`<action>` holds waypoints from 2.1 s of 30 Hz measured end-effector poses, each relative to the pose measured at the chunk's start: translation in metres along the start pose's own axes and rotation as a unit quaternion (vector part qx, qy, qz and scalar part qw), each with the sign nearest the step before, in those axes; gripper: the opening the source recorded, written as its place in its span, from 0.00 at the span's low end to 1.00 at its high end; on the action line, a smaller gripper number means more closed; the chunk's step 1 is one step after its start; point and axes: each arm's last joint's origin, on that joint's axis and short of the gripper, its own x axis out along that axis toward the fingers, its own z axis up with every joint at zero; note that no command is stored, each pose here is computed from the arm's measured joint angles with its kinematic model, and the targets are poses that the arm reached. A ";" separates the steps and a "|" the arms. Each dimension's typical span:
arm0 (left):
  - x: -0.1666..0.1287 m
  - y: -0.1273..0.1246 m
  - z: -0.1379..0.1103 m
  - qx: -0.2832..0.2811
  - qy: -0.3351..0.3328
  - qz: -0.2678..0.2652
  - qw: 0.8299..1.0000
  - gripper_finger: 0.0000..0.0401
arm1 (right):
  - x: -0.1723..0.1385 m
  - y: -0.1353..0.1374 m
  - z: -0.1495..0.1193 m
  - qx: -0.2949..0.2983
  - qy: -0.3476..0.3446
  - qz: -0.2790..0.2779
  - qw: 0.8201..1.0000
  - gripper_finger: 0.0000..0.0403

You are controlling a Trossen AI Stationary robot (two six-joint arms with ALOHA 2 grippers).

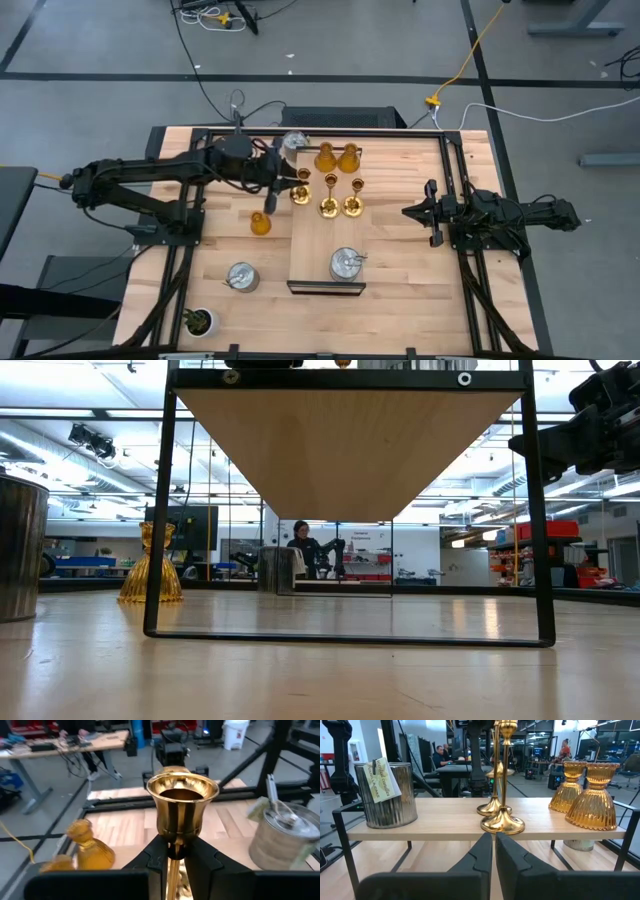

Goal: Pick & Place candle stick holders
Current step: Move the candle holder to the middle of the shelf aligned with the other candle holder

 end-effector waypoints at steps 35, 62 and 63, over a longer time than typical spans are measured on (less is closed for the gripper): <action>-0.024 -0.006 -0.024 -0.026 -0.055 0.013 0.998 0.13 | 0.000 0.000 0.000 0.000 0.000 -0.002 1.000 0.07; -0.003 -0.016 -0.040 -0.019 -0.029 -0.046 0.998 0.13 | 0.000 0.000 0.000 0.000 0.000 0.000 1.000 0.07; -0.003 -0.016 -0.041 -0.020 -0.026 -0.046 0.998 0.13 | 0.000 0.000 0.000 0.000 0.000 0.000 1.000 0.07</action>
